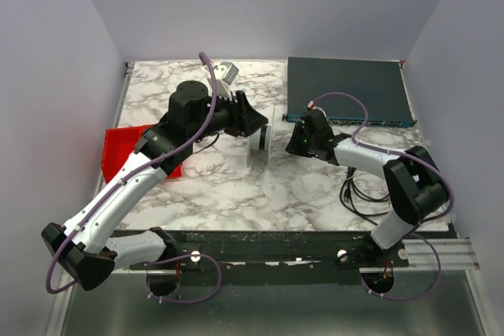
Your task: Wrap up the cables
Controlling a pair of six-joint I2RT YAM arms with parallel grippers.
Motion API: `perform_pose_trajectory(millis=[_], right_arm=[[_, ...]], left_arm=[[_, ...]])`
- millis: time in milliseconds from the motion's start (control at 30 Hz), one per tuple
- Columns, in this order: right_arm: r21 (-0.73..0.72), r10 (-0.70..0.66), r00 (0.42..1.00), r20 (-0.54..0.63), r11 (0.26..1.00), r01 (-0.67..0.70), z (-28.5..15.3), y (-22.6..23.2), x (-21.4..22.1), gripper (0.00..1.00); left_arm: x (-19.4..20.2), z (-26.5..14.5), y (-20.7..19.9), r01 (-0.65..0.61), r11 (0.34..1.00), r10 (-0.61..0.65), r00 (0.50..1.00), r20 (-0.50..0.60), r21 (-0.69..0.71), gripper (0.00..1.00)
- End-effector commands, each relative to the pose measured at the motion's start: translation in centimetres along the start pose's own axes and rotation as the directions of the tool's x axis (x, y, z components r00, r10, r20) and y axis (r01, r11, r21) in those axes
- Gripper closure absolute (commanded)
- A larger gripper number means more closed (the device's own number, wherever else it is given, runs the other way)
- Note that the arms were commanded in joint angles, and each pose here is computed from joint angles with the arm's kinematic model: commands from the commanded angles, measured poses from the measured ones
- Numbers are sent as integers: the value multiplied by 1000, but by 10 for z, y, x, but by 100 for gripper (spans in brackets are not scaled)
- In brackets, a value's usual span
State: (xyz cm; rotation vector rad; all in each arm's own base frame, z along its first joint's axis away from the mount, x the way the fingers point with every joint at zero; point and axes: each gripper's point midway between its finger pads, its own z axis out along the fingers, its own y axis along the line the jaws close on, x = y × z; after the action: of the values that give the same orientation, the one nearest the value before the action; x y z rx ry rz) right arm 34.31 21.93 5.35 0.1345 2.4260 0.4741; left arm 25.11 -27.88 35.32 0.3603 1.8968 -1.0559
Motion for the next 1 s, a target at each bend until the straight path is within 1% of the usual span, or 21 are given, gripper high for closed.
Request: perform_pose_trajectory(millis=[0,200,267,300,400,433,467,500,600,667,833,967], right_arm=[[-54,67,996,66,997,-63,14,20,-18,62],[-49,94,993,67,995,-90,30,18,-14,62],[-41,96,993,69,995,-94,32,16,-14,65],[-32,100,992,72,995,-98,32,15,-14,68],[-8,106,990,98,994,-105,24,10,-19,86],[-10,99,989,111,995,-99,20,10,-23,90],[-14,92,989,120,996,-91,16,12,-26,96],[-15,89,988,125,996,-88,10,13,-30,99],[-17,77,988,134,997,-76,-12,19,-42,99],[-22,68,984,162,998,-65,-32,23,-55,99],[-48,21,984,179,999,-13,-78,36,-76,99],[-108,1,982,191,994,20,-111,53,-90,99]], left_arm=[[-7,-10,0,-15,1000,16,1000,24,-15,55],[-6,-10,2,-13,1000,13,1000,19,-19,55],[-5,-10,3,-11,1000,11,1000,14,-20,55],[-5,-10,3,-12,1000,12,1000,12,-21,55],[-3,-10,4,-15,1000,15,1000,4,-24,55],[-1,-9,5,-16,1000,16,1000,-5,-23,55],[1,-8,4,-18,1000,18,1000,-13,-17,55],[2,-7,5,-17,1000,17,1000,-19,-13,55],[6,-3,6,-13,1000,13,999,-37,-10,55],[8,0,5,-8,1000,8,999,-46,0,55],[13,8,1,-4,999,6,997,-72,33,55],[19,21,-2,-1,999,6,995,-98,46,57]])
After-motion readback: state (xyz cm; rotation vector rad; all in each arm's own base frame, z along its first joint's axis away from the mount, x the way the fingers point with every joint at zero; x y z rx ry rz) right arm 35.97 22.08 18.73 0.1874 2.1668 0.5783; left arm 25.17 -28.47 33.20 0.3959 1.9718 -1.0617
